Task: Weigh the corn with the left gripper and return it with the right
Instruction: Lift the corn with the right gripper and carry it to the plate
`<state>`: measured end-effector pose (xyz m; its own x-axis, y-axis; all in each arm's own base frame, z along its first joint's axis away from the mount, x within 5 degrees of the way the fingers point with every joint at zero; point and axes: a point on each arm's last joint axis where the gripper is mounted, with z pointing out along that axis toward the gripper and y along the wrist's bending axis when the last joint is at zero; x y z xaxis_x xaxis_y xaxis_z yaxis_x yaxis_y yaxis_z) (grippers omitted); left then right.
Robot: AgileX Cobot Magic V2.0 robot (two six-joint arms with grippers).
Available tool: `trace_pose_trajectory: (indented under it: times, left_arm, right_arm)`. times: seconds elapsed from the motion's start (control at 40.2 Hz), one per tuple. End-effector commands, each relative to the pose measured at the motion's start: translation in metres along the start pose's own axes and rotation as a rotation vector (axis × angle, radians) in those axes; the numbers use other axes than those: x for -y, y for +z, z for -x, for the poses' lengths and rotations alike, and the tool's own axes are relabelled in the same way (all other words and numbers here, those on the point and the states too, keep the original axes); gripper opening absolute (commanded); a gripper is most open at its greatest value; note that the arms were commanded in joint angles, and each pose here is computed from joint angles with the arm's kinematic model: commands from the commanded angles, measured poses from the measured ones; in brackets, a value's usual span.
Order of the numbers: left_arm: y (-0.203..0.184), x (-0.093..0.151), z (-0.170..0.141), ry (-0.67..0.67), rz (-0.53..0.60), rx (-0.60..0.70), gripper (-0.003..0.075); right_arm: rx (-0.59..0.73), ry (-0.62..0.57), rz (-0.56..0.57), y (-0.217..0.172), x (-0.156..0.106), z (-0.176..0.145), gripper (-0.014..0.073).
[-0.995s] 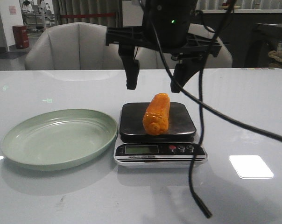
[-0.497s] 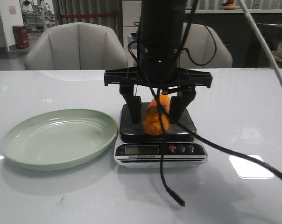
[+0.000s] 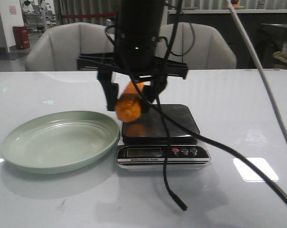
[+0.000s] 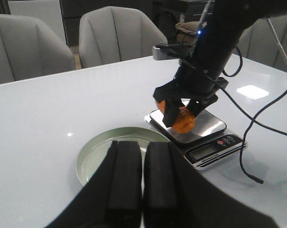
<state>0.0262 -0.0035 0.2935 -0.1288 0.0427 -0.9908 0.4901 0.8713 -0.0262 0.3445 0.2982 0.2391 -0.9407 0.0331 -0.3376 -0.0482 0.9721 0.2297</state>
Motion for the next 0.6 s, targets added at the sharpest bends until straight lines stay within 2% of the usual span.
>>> trace_pose_trajectory:
  times: [0.0,0.099,0.274,0.522,0.572]
  left_arm:
    - [-0.002,0.001,0.012,0.002,-0.016,0.077,0.0134]
    - [-0.002,0.001,0.012,0.002,-0.016,0.077,0.0133]
    - [-0.002,0.001,0.012,0.002,-0.016,0.077,0.0133]
    - [-0.002,0.001,0.012,0.002,-0.016,0.077,0.0134]
    - [-0.002,0.001,0.012,0.002,-0.016,0.077,0.0133]
  right_arm:
    - [0.113,-0.049,0.153,-0.034,-0.03,0.004,0.0184]
    - [0.088,-0.048,0.197,-0.023,-0.047,-0.002,0.0186]
    - [0.031,-0.063,0.189,0.008,-0.063,-0.012,0.0219]
    - [-0.002,-0.088,0.178,0.028,-0.074,-0.019,0.051]
    - [-0.001,-0.088,0.179,0.026,-0.076,-0.018,0.0547]
